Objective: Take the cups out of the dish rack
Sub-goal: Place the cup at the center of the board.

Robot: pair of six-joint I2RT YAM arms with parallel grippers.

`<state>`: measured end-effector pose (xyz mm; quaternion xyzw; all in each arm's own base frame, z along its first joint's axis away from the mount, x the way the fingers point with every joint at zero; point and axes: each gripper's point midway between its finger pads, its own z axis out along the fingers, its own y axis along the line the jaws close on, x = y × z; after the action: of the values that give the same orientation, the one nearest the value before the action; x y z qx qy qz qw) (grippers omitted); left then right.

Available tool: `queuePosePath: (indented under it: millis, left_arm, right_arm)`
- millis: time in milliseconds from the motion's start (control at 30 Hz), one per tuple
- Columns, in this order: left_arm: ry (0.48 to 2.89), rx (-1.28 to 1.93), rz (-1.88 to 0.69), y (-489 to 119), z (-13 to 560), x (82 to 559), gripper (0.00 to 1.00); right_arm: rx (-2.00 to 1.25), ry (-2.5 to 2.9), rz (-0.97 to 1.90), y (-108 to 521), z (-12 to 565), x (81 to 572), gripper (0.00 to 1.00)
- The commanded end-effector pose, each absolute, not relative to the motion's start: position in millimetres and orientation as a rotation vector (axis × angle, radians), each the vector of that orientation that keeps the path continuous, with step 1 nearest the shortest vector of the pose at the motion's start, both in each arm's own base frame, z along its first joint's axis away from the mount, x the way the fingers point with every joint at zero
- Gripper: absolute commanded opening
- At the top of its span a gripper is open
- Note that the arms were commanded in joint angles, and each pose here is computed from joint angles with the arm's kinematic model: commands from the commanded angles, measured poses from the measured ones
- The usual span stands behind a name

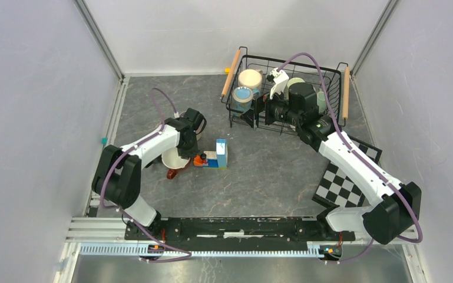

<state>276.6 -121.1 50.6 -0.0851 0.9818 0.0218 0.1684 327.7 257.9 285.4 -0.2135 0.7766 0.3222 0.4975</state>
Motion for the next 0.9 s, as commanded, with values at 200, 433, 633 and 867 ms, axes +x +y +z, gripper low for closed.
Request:
queuePosePath:
  millis: [200,433,633,867]
  left_arm:
    - [2.703,-0.194,0.108,-119,64,308,0.2]
    - [2.689,-0.176,0.092,-122,73,313,0.36]
    - [2.678,-0.152,0.011,-130,89,310,0.47]
    - [2.652,-0.123,-0.072,-134,113,301,0.52]
  right_arm:
    - [-0.521,1.814,0.776,259,308,332,0.98]
    - [-0.52,1.817,0.77,258,307,333,0.98]
    - [-0.517,1.821,0.761,258,307,335,0.98]
    - [-0.506,1.83,0.754,258,307,339,0.98]
